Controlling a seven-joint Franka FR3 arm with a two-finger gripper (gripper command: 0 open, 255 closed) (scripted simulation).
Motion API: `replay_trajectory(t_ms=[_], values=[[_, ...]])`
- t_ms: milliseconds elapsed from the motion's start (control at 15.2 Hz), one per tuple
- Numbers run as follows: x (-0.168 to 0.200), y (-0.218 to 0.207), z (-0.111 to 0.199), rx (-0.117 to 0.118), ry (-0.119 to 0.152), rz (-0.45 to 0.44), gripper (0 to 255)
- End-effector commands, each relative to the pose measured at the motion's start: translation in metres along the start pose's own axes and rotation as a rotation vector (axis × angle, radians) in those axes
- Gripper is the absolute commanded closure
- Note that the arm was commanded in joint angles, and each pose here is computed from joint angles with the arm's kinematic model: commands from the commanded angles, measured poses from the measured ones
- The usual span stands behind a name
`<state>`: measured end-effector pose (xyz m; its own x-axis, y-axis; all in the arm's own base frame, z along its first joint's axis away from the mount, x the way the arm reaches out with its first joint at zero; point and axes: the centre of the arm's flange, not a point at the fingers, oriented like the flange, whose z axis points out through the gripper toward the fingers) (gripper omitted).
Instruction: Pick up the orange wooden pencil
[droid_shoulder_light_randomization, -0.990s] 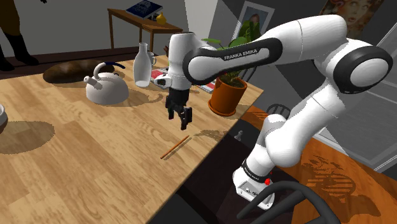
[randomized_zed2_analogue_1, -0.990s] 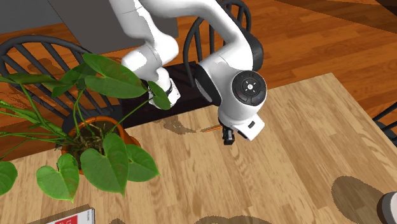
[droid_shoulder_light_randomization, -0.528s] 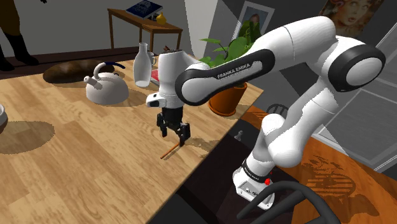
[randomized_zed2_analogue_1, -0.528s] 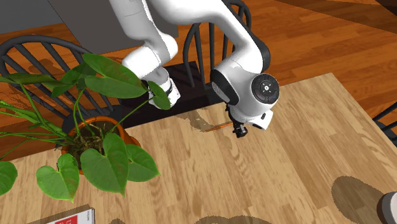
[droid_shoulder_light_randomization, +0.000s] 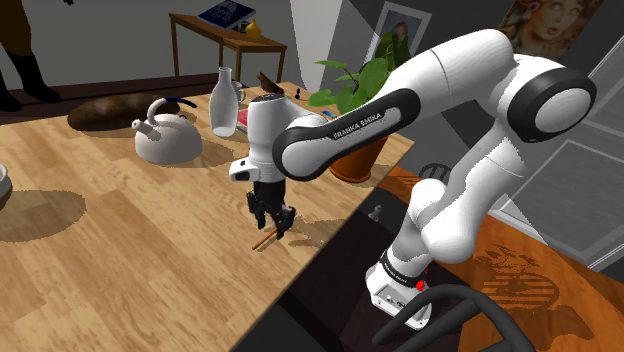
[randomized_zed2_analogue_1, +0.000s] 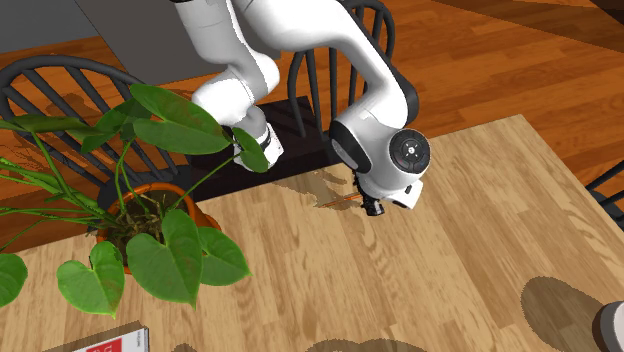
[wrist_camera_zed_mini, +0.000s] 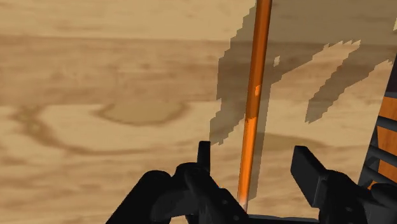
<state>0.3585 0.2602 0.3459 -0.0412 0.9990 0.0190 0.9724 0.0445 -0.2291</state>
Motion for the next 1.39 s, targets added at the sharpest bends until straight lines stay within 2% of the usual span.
replay_trajectory(t_ms=[0,528,1320], values=[[0.0,0.0,0.001,0.0,0.0,0.0,255],[0.0,0.001,0.002,0.0,0.0,0.0,255],[0.002,-0.014,-0.06,0.0,0.0,0.0,255]])
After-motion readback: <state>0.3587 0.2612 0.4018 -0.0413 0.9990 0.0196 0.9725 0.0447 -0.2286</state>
